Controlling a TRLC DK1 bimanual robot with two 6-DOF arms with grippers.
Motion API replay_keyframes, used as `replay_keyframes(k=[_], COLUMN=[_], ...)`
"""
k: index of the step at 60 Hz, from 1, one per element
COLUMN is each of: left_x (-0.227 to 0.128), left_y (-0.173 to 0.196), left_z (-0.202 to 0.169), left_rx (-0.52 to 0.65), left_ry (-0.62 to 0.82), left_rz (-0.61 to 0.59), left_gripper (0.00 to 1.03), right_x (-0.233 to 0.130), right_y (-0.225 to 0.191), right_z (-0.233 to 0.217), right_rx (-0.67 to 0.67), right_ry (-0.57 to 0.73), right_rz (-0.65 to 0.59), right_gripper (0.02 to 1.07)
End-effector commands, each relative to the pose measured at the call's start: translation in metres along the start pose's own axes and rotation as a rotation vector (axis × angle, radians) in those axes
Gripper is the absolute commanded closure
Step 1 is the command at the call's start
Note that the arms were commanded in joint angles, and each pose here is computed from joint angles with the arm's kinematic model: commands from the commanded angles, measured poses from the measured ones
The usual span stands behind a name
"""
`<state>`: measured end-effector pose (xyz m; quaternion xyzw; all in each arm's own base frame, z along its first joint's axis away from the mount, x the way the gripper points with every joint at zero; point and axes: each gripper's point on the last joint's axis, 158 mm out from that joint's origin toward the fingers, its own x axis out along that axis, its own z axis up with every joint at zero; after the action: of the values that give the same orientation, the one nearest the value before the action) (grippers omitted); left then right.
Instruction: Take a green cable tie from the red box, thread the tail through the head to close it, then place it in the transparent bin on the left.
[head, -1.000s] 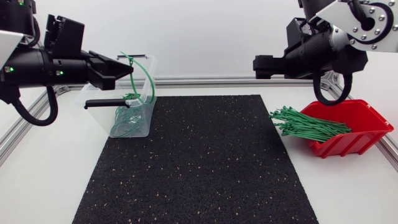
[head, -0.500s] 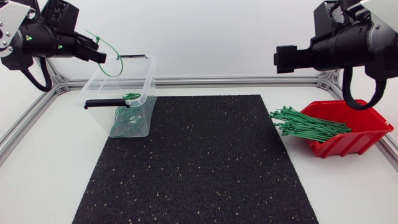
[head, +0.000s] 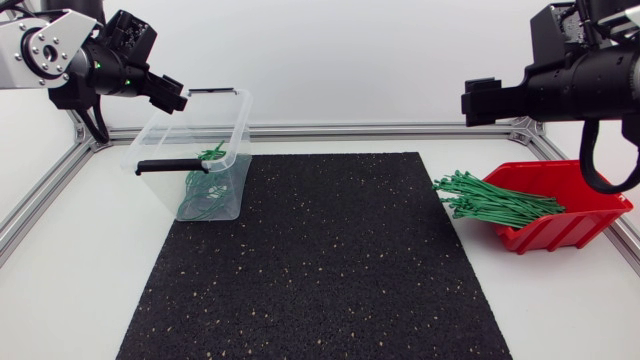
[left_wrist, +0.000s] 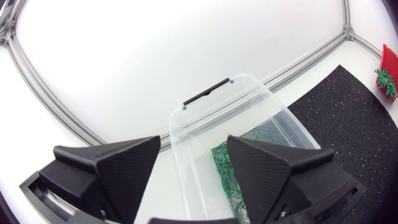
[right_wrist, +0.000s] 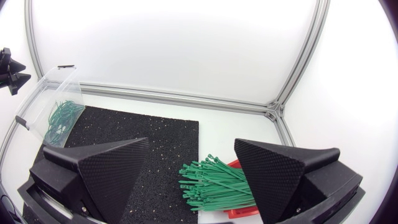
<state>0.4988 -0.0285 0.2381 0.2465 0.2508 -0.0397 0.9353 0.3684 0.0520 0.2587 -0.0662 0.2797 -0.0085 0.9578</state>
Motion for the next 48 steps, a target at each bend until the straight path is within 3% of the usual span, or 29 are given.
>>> replay_keyframes(k=[1, 21, 27, 48], left_x=[-0.019, -0.073, -0.099, -0.153], left_y=[0.013, 0.047, 0.055, 0.07], left_z=[0.024, 0.041, 0.043, 0.008], left_rx=[0.017, -0.052, -0.076, -0.162], left_ry=[-0.054, -0.127, -0.206, -0.314], left_rz=[0.046, 0.166, 0.213, 0.306], left_gripper=[0.03, 0.03, 0.03, 0.03], right_x=[-0.001, -0.014, -0.016, -0.033], right_y=[-0.009, -0.04, -0.052, -0.084], right_z=[-0.006, 0.001, -0.002, -0.018], right_rx=[-0.018, 0.012, 0.025, 0.043], right_ry=[0.003, -0.035, -0.048, -0.111], right_rz=[-0.024, -0.073, -0.097, -0.155], right_gripper=[0.07, 0.07, 0.07, 0.07])
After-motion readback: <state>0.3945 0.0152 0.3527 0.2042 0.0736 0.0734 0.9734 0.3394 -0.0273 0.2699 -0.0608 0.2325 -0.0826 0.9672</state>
